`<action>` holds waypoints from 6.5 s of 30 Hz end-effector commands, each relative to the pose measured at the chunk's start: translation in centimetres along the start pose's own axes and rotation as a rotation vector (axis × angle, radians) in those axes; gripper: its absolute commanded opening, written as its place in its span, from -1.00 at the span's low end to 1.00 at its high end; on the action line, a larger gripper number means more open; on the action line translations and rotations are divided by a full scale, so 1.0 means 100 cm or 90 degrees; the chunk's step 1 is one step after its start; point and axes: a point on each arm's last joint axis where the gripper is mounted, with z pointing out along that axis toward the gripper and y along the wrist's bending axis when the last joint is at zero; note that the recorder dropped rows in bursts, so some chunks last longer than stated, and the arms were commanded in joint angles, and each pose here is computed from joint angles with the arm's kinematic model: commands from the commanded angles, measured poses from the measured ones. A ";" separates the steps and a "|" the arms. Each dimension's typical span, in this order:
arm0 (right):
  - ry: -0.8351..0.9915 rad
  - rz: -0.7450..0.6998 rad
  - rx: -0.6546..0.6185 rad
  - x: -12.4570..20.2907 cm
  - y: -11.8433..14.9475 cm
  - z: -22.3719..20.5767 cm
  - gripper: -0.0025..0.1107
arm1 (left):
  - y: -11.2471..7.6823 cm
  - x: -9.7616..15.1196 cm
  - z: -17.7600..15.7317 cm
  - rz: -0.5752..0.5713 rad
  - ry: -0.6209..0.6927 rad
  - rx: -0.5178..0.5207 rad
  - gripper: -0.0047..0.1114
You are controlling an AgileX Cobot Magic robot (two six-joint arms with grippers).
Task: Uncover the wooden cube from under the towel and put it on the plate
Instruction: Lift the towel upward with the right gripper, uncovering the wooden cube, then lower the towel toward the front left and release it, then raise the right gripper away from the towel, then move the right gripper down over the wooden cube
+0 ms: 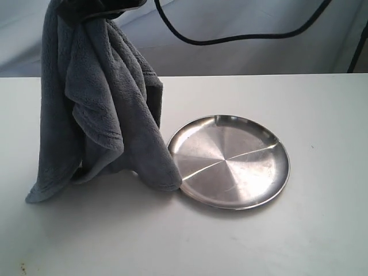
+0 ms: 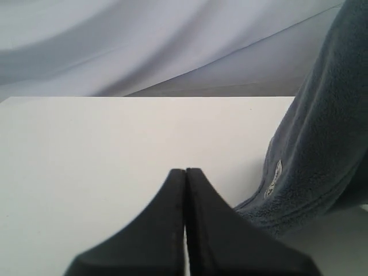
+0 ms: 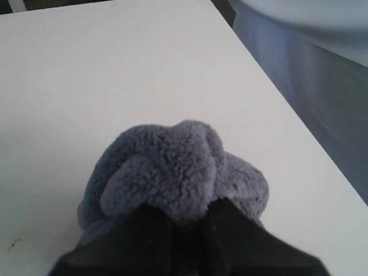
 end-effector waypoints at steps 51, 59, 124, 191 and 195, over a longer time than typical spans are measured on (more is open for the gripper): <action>0.071 -0.175 -0.253 -0.006 0.098 -0.048 -0.96 | 0.000 -0.001 0.000 -0.004 -0.006 0.003 -0.92; 0.227 -0.235 -0.227 0.034 0.106 0.005 -0.96 | 0.000 -0.001 0.000 -0.004 -0.006 0.003 -0.92; 0.373 -0.225 -0.359 0.132 0.128 0.122 0.90 | 0.000 -0.001 0.000 -0.005 -0.006 0.003 -0.92; -0.165 0.002 0.251 0.096 0.008 -0.029 -0.96 | 0.000 -0.001 0.000 -0.004 -0.006 0.003 -0.92; -0.178 -0.006 0.286 0.148 0.015 -0.012 -0.96 | 0.000 -0.001 0.000 -0.007 -0.006 0.003 -0.92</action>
